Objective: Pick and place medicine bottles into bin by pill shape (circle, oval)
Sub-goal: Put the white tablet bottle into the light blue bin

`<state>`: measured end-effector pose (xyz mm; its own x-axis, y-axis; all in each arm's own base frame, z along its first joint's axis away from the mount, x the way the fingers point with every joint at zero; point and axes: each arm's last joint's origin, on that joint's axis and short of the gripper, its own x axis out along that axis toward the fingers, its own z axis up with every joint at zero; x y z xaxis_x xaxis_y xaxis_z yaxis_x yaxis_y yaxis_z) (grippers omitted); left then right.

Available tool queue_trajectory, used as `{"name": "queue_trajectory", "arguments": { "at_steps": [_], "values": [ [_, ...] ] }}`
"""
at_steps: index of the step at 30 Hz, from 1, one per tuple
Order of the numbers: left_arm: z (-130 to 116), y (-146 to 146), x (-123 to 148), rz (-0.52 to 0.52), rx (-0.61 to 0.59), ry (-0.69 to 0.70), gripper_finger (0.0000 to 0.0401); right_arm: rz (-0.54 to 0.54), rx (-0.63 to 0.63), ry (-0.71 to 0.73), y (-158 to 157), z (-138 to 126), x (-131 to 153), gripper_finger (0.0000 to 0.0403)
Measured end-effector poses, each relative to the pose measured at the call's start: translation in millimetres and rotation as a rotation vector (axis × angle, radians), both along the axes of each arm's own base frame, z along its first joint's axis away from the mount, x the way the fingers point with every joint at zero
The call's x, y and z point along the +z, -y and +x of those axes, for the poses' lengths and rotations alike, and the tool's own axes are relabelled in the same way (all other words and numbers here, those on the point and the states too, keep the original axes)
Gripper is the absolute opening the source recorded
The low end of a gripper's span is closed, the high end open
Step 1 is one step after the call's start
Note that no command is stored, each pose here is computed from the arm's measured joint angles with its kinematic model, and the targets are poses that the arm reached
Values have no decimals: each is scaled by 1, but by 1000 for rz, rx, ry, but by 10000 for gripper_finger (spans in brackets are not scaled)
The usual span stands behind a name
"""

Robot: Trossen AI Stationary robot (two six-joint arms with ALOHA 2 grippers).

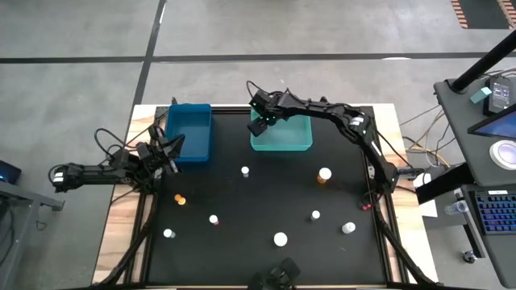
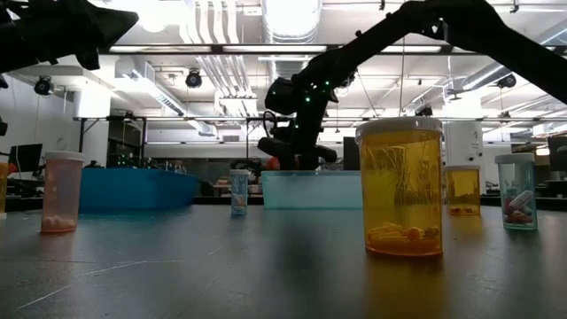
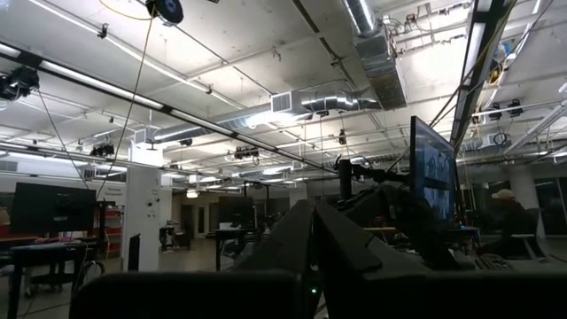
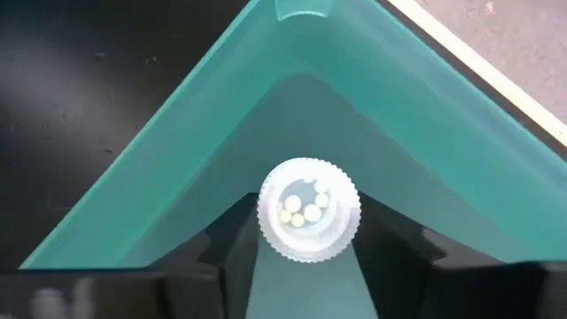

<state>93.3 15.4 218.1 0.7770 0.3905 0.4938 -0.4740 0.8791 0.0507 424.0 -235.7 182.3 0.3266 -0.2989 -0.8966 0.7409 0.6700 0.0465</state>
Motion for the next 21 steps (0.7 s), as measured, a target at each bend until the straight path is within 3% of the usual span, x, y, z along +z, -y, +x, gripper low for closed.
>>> {"name": "queue_trajectory", "arguments": {
  "at_steps": [2,7,11,17,21],
  "values": [
    [0,0,0,0,0,0,1,-3,0,4,0,1,2,123],
    [0,0,0,0,0,0,1,-7,28,-12,-1,1,12,121],
    [0,0,0,0,0,0,1,-47,92,12,-16,-2,47,122],
    [0,0,0,0,0,-3,1,-185,316,144,-76,-7,118,132],
    [0,0,0,-1,-1,-2,1,-207,530,353,-129,-16,152,128]
  ]
}}
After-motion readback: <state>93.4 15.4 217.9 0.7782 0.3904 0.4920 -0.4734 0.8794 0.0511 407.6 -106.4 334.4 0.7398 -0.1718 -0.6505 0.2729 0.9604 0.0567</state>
